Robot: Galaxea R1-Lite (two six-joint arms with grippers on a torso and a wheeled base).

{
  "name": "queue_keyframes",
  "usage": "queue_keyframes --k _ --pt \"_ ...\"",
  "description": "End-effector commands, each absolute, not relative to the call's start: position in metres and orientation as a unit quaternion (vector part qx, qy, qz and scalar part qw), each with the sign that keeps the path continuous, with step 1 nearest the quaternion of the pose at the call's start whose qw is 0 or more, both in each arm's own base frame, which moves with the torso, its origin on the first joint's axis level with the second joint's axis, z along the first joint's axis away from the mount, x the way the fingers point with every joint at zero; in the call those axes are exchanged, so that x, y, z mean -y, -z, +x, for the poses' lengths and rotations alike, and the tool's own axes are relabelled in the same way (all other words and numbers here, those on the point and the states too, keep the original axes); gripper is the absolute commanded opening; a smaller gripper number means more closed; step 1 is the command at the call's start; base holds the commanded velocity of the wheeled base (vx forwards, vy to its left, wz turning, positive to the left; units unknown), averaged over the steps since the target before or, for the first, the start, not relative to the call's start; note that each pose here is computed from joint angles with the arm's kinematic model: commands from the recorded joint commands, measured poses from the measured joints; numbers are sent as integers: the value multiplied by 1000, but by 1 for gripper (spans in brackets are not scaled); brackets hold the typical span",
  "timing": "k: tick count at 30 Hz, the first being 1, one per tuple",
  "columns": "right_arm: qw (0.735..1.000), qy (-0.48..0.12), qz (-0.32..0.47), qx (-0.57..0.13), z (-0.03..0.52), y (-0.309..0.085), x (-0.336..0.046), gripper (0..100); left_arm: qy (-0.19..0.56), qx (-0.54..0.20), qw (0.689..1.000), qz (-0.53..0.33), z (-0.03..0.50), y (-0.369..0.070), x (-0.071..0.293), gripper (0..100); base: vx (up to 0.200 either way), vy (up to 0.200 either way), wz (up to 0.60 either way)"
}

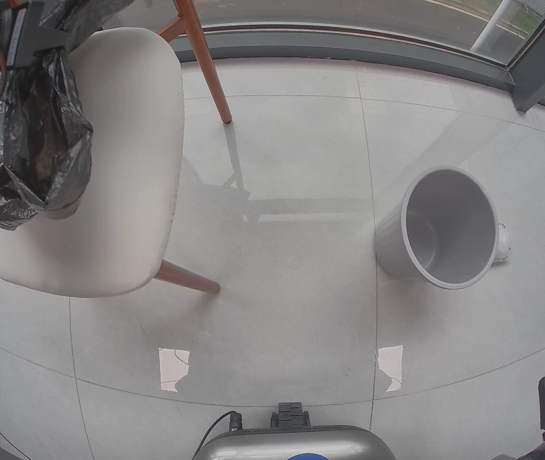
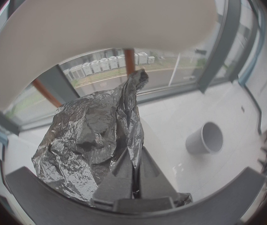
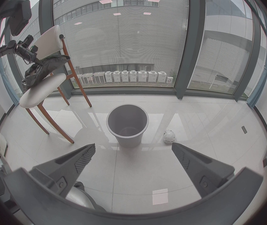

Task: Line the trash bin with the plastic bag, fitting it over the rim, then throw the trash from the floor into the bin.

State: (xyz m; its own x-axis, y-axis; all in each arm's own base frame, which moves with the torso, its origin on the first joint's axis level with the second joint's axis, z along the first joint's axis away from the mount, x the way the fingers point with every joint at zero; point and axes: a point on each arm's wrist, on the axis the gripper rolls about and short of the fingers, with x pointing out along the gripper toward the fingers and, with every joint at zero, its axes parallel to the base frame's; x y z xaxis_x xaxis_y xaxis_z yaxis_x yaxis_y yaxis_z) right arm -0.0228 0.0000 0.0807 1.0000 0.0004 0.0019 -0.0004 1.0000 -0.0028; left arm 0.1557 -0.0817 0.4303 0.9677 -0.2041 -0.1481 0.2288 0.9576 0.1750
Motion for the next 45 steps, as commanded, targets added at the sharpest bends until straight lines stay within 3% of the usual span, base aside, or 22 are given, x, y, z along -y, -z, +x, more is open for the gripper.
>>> queue_keyframes --k 1,21,45 --pt "1000 -1 -2 1 -23 -76 0 100 111 -63 990 51 125 -432 65 0 0 -200 0" --pt "1000 -2 -3 1 -23 -76 0 100 177 -99 978 53 125 -421 80 0 0 -200 0" --pt "1000 -2 -3 1 -23 -76 0 100 252 -155 947 127 113 -403 103 0 0 -200 0"
